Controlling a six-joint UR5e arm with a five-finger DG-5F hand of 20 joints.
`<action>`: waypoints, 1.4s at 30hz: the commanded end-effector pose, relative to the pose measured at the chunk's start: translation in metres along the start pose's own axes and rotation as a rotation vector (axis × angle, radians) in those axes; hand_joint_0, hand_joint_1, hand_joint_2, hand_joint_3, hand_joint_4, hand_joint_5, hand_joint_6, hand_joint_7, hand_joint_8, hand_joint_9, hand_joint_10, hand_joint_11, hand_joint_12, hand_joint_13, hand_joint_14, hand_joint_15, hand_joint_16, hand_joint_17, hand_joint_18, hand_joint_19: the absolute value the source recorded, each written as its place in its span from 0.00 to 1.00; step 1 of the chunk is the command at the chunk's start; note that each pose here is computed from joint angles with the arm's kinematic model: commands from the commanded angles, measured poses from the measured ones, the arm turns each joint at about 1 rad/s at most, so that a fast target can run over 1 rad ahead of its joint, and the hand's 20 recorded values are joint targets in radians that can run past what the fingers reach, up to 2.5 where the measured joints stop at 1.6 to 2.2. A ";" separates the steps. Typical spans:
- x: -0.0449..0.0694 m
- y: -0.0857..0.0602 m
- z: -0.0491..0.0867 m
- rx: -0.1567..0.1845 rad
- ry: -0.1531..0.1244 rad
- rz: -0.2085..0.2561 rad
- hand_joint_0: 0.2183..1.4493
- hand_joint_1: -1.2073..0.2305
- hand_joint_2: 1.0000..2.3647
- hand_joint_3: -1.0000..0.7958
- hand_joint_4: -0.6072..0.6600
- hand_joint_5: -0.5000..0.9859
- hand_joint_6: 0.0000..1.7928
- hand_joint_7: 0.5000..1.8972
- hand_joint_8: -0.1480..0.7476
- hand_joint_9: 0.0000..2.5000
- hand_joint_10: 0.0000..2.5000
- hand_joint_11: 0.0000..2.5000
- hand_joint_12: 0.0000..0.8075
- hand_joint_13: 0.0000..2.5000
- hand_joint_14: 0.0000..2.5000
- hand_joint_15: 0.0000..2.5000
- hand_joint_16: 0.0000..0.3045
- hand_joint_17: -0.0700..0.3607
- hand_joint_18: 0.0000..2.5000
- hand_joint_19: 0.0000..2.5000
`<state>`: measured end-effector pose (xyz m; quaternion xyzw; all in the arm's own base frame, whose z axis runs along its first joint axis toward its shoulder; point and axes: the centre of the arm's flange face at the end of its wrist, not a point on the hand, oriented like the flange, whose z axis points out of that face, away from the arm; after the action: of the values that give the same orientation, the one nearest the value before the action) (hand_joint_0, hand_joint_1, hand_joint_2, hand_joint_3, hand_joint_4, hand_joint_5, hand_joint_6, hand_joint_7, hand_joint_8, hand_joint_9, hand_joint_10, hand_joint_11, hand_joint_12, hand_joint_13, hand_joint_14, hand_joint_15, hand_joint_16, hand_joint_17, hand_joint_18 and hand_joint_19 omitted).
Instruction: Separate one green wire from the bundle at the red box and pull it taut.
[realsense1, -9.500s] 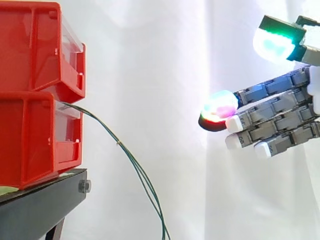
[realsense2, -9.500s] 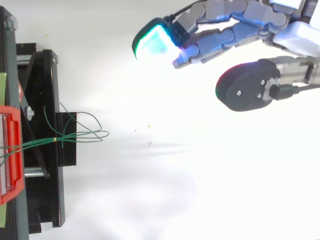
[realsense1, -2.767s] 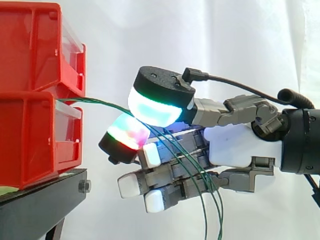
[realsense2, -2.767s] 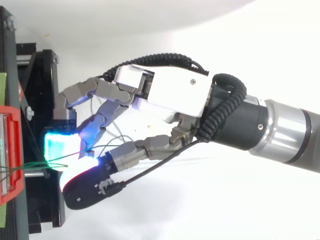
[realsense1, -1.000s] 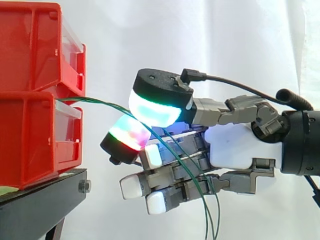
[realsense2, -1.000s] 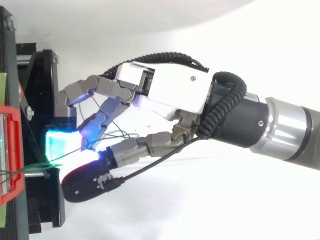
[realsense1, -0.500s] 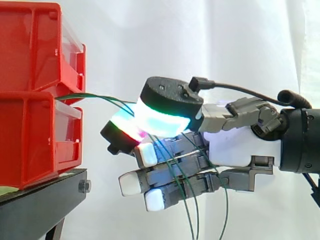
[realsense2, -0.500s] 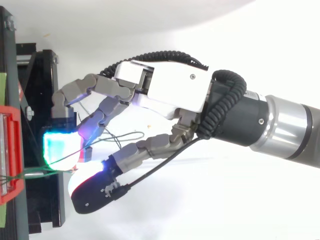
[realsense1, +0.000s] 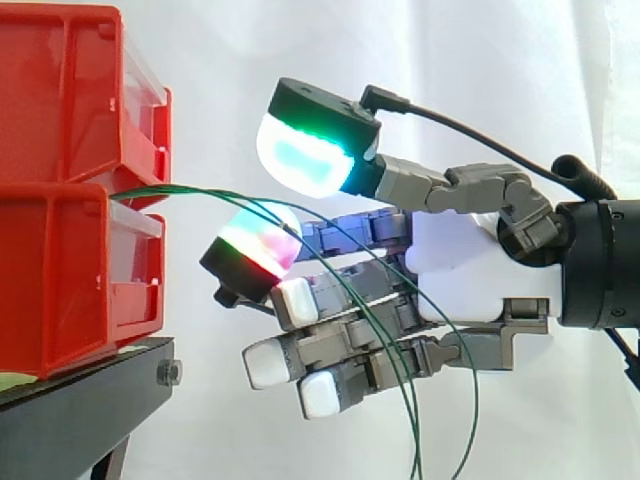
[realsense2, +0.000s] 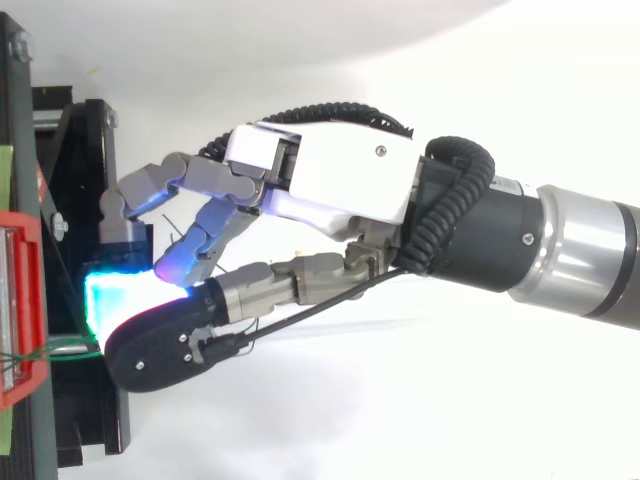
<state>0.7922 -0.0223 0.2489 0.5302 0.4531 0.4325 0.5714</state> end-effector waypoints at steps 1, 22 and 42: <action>-0.001 0.001 0.000 0.003 -0.001 0.000 0.29 0.40 0.01 0.35 0.61 0.24 0.47 0.50 0.51 0.42 0.01 0.27 0.48 0.37 0.01 0.19 0.20 0.47 0.34 0.24; -0.005 0.009 -0.009 0.058 0.003 -0.022 0.32 0.33 0.02 0.49 0.54 0.24 0.50 0.51 0.51 0.43 0.01 0.27 0.46 0.37 0.01 0.18 0.19 0.47 0.35 0.24; -0.032 0.054 -0.049 0.248 -0.132 -0.157 0.32 0.33 0.02 0.51 0.53 0.24 0.50 0.52 0.51 0.47 0.01 0.33 0.47 0.36 0.01 0.18 0.19 0.46 0.33 0.23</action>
<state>0.7466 -0.0347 0.2959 0.5693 0.5118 0.3268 0.5542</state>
